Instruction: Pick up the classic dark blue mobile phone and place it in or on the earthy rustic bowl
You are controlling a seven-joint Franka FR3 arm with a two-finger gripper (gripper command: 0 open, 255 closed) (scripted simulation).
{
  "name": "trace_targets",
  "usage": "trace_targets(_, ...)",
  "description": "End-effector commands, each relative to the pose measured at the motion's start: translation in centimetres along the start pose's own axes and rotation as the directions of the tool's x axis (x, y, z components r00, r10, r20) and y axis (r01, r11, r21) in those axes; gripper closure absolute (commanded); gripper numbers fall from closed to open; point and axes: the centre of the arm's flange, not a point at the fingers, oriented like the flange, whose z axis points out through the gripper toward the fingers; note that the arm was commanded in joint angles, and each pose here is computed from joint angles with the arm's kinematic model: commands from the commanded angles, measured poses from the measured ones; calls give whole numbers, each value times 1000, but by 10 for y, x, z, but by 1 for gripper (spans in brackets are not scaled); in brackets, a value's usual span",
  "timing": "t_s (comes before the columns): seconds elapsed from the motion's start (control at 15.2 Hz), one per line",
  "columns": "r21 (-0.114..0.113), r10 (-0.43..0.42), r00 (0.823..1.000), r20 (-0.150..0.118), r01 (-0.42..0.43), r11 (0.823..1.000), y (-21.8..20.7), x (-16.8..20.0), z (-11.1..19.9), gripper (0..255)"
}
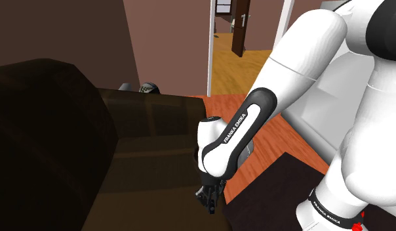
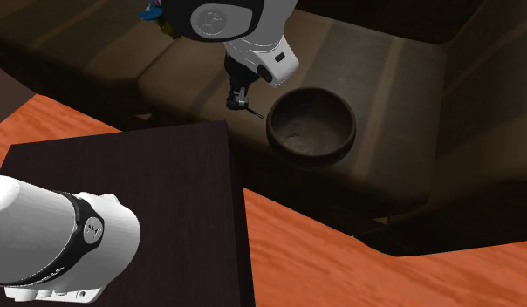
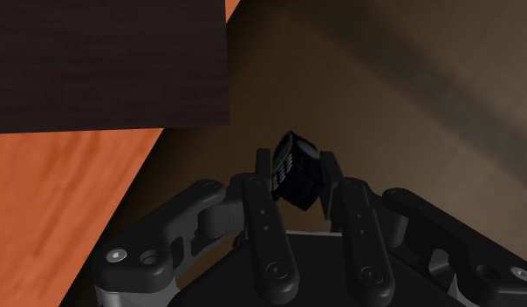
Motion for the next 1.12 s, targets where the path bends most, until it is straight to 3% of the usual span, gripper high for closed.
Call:
trace_targets(0.0,0,0,1000,0,0,1000,-1,-1,-5,255)
trace_targets(1.06,0,0,1000,0,0,1000,-14,-24,-85,255)
